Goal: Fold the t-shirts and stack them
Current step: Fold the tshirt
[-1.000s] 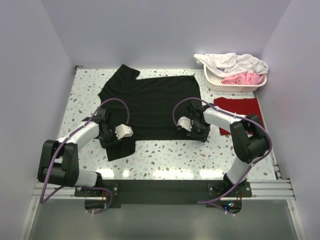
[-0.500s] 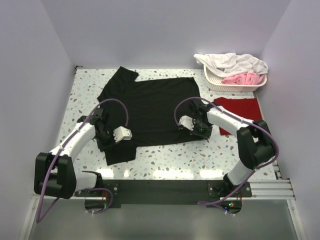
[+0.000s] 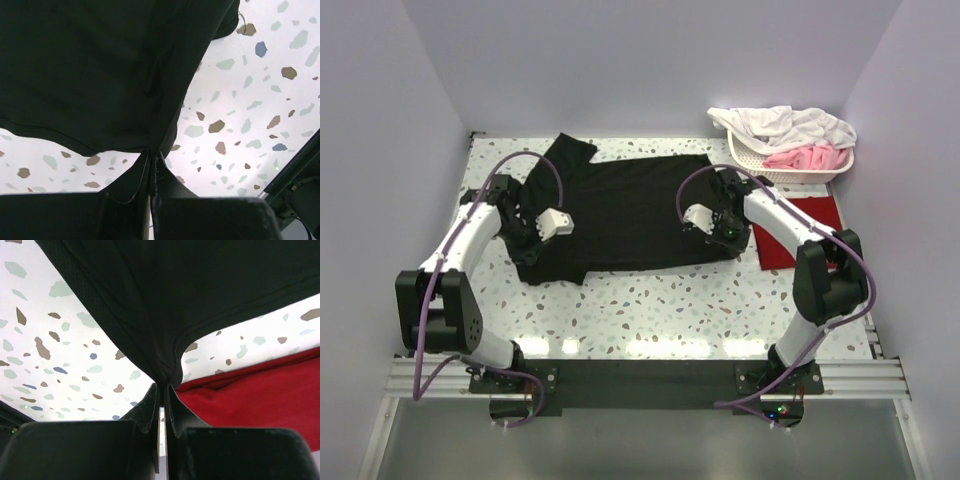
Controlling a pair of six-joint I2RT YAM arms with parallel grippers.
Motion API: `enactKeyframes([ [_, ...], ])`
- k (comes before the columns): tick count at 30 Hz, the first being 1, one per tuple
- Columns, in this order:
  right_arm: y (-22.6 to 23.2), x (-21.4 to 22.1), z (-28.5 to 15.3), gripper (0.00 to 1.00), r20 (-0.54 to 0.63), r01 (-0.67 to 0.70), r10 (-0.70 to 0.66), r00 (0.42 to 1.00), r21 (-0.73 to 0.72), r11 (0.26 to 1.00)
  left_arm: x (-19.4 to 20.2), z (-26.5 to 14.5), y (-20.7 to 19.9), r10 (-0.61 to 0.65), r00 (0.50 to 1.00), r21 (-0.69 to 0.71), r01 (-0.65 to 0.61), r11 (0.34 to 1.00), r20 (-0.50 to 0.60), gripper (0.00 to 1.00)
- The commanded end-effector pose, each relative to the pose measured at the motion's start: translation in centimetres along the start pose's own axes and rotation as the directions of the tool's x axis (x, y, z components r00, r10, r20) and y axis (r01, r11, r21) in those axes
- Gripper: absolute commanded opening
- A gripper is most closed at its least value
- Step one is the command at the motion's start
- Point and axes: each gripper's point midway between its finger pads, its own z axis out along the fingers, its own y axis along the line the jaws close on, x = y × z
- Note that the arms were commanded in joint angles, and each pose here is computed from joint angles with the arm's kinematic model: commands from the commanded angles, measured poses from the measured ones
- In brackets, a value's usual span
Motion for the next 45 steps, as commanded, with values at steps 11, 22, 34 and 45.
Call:
enactKeyframes([
  [11,-3.5,-2.3,0.3,0.00,0.010,0.034,-0.033,0.999,-0.035,0.999,-3.9,-0.4,7.6,0.018,0.999,-0.067,-0.016,0.998,0.032,0.00],
  [22,-6.6,-2.9,2.3,0.00,-0.024,0.034,-0.034,0.999,-0.013,0.999,-2.1,1.9,11.1,-0.016,1.000,-0.095,0.015,0.995,-0.011,0.00],
  [34,-8.2,-3.6,3.2,0.00,-0.020,0.014,-0.014,1.000,-0.003,1.000,-2.6,3.2,13.4,-0.053,0.999,-0.131,0.054,0.990,0.011,0.00],
  [45,-8.9,-3.6,3.7,0.00,-0.041,0.008,-0.008,0.999,0.007,1.000,-2.8,4.0,14.6,-0.065,0.998,-0.145,0.065,0.987,0.006,0.00],
])
